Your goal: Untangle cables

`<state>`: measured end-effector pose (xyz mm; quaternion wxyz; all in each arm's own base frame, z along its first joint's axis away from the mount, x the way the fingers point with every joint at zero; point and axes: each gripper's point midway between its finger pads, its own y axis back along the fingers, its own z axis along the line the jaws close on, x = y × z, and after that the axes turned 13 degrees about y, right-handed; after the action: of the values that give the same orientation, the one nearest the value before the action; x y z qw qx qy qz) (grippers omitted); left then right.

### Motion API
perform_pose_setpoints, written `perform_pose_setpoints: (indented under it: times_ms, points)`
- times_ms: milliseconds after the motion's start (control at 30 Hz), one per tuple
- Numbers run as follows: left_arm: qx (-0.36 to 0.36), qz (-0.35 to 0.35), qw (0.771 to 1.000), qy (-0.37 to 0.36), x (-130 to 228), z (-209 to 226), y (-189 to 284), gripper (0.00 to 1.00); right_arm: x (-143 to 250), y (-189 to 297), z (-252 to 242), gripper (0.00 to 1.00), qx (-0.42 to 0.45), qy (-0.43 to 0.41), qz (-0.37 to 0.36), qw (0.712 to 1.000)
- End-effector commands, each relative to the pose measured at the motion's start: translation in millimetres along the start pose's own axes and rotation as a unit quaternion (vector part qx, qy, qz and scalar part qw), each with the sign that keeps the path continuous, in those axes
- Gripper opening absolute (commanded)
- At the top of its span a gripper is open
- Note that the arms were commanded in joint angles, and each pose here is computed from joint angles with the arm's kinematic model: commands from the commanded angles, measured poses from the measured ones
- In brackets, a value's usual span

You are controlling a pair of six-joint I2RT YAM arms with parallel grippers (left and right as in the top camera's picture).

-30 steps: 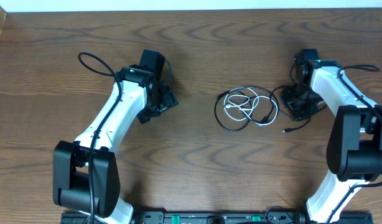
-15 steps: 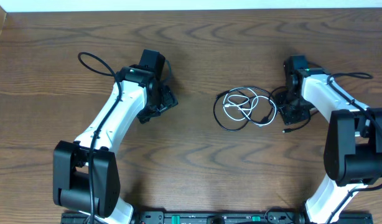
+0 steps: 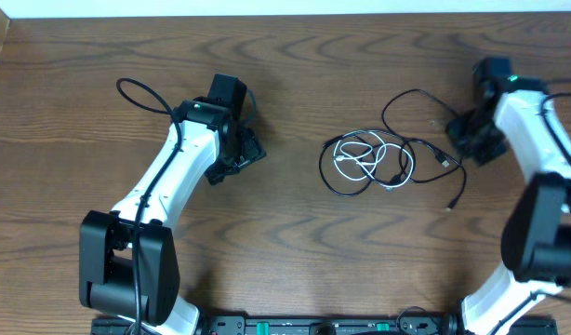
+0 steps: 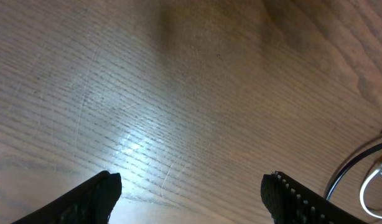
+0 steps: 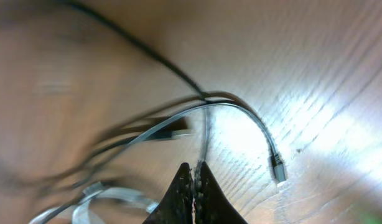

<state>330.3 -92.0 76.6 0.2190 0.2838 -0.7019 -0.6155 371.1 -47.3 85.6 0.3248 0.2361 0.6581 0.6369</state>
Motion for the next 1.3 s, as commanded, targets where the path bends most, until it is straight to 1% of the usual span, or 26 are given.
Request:
perform_pose_setpoints:
  times_ms: [0,100,167,267,300,333,433,467,500,567,633,733,800,833,867,900,933,967,1000,1033,1067,1133,1167,1200,1233,1267]
  points:
    - [-0.01,-0.002,1.0,0.001,-1,4,-3,0.78,-34,104,16,0.01,-0.075,0.113,-0.129,0.982]
    - [-0.01,-0.002,1.0,0.001,-1,4,-3,0.78,-37,164,16,0.01,-0.115,0.127,-0.196,0.966]
    - [-0.01,-0.002,1.0,0.001,-1,4,-3,0.78,-32,187,9,0.02,-0.13,0.124,-0.219,0.959]
    - [-0.01,-0.002,1.0,0.001,-1,4,-3,0.78,-21,194,-2,0.16,-0.124,0.124,-0.213,0.961]
    - [-0.01,-0.002,1.0,0.001,-1,4,-3,0.78,-17,190,-5,0.24,-0.117,0.126,-0.202,0.964]
    - [-0.01,-0.002,1.0,0.001,-1,4,-3,0.78,-15,185,-6,0.27,-0.113,0.127,-0.195,0.966]
    - [-0.01,-0.002,1.0,0.001,-1,4,-3,0.78,0,146,-6,0.45,-0.083,0.143,-0.145,0.976]
    - [-0.01,-0.002,1.0,0.001,-1,4,-3,0.78,4,136,-5,0.48,-0.078,0.147,-0.135,0.977]
    - [-0.01,-0.002,1.0,0.001,-1,4,-3,0.78,12,111,-4,0.56,-0.065,0.156,-0.113,0.979]
    - [-0.01,-0.002,1.0,0.001,-1,4,-3,0.78,21,80,-1,0.62,-0.051,0.167,-0.089,0.981]
    - [-0.01,-0.002,1.0,0.001,-1,4,-3,0.78,33,43,1,0.64,-0.037,0.179,-0.06,0.981]
    - [-0.01,-0.002,1.0,0.001,-1,4,-3,0.78,43,3,10,0.66,-0.035,0.207,-0.033,0.977]
    - [-0.01,-0.002,1.0,0.001,-1,4,-3,0.78,47,-16,19,0.66,-0.042,0.236,-0.017,0.971]
    - [-0.01,-0.002,1.0,0.001,-1,4,-3,0.78,48,-26,26,0.64,-0.051,0.264,-0.01,0.963]
    - [-0.01,-0.002,1.0,0.001,-1,4,-3,0.78,49,-36,33,0.66,-0.058,0.293,-0.007,0.954]
    - [-0.01,-0.002,1.0,0.001,-1,4,-3,0.78,47,-43,36,0.7,-0.059,0.316,-0.01,0.947]
    - [-0.01,-0.002,1.0,0.001,-1,4,-3,0.78,45,-49,39,0.82,-0.058,0.335,-0.012,0.94]
    - [-0.01,-0.002,1.0,0.001,-1,4,-3,0.78,42,-58,42,0.88,-0.058,0.371,-0.017,0.927]
    - [-0.01,-0.002,1.0,0.001,-1,4,-3,0.78,41,-65,44,0.93,-0.057,0.398,-0.019,0.915]
    - [-0.01,-0.002,1.0,0.001,-1,4,-3,0.78,40,-67,45,0.95,-0.057,0.408,-0.019,0.911]
    - [-0.01,-0.002,1.0,0.001,-1,4,-3,0.78,39,-73,47,0.95,-0.057,0.432,-0.023,0.9]
    - [-0.01,-0.002,1.0,0.001,-1,4,-3,0.78,37,-75,50,0.91,-0.058,0.449,-0.028,0.891]
    - [-0.01,-0.002,1.0,0.001,-1,4,-3,0.78,34,-75,53,0.81,-0.061,0.462,-0.038,0.884]
    - [-0.01,-0.002,1.0,0.001,-1,4,-3,0.78,31,-76,55,0.75,-0.062,0.473,-0.044,0.878]
    - [-0.01,-0.002,1.0,0.001,-1,4,-3,0.78,29,-75,58,0.67,-0.063,0.488,-0.052,0.869]
    - [-0.01,-0.002,1.0,0.001,-1,4,-3,0.78,27,-75,59,0.65,-0.061,0.497,-0.058,0.864]
